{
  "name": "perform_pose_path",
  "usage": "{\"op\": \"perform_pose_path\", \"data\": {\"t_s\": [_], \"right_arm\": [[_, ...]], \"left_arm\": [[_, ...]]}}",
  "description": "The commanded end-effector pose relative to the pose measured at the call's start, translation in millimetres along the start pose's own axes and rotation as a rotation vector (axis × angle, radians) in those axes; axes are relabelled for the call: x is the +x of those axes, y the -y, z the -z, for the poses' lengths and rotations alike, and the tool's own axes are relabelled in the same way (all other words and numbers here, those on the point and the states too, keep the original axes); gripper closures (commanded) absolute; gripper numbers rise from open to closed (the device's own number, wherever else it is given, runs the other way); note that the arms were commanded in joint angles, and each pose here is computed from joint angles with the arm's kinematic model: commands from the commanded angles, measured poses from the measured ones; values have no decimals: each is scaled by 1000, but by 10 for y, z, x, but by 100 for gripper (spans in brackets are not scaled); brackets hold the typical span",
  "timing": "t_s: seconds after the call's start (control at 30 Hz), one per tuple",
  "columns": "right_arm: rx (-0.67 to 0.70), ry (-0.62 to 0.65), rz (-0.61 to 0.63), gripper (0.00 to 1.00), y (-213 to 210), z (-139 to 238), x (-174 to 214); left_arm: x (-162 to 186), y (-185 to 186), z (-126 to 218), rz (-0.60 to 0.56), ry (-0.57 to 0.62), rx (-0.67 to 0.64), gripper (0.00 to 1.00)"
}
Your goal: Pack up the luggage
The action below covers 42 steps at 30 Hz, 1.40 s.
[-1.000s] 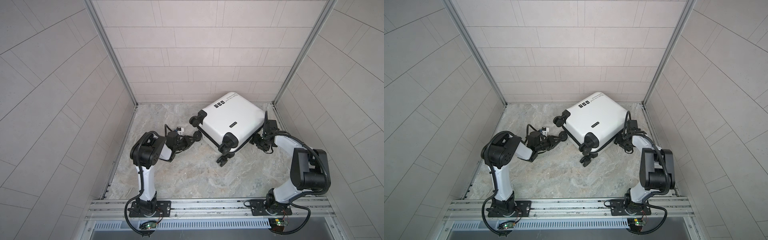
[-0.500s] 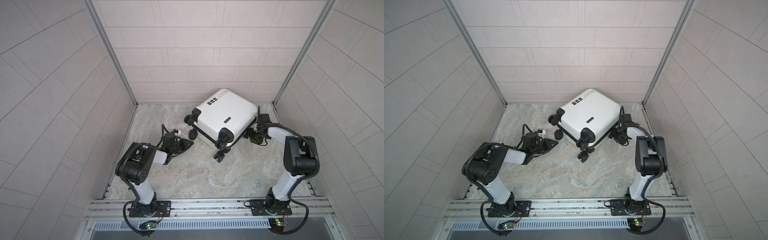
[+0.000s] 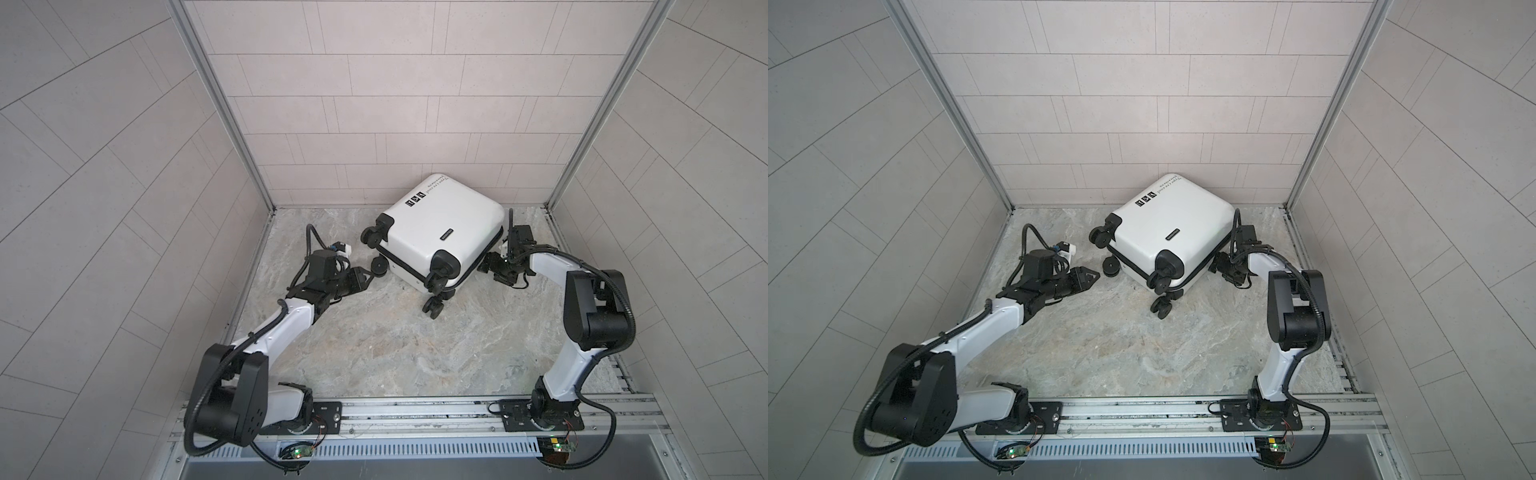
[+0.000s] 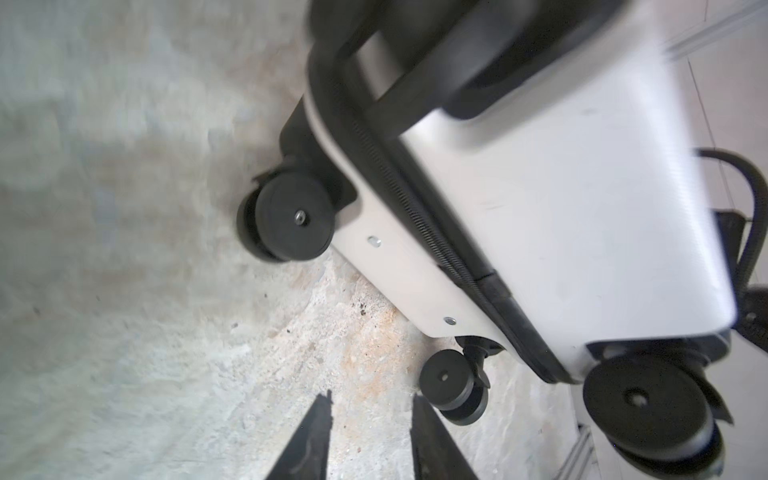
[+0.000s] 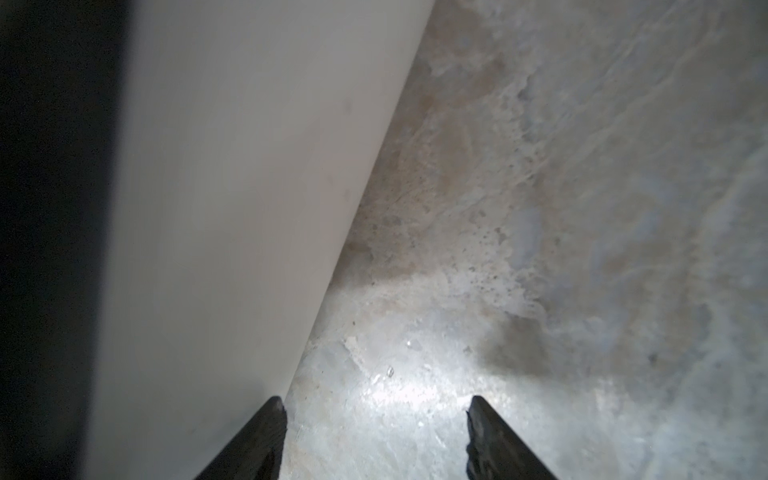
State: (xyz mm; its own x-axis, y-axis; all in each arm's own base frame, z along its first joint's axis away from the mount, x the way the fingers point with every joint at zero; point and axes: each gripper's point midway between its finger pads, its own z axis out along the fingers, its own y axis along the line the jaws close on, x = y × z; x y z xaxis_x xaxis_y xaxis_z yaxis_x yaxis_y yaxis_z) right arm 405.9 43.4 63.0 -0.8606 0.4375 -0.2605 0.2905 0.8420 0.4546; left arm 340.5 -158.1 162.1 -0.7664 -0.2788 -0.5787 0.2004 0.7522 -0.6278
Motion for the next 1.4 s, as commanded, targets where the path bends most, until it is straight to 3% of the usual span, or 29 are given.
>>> {"op": "perform_pose_path", "data": {"t_s": [0.0,0.2,0.4,0.83,1.37], "right_arm": [[-41,59,48,27,-135,207,-2],[-45,65,68,26,-128,332,124],[-65,77,89,26,-192,448,141],[-102,67,116,26,-313,504,206],[-82,48,118,26,-264,486,259]], "left_arm": [[-29,15,175,-150,-11,-59,49],[-324,79,234,-304,139,-74,33],[-494,124,165,-462,116,-101,27],[-719,8,-361,-697,-32,-93,28],[-940,186,-669,-729,-47,57,37]]}}
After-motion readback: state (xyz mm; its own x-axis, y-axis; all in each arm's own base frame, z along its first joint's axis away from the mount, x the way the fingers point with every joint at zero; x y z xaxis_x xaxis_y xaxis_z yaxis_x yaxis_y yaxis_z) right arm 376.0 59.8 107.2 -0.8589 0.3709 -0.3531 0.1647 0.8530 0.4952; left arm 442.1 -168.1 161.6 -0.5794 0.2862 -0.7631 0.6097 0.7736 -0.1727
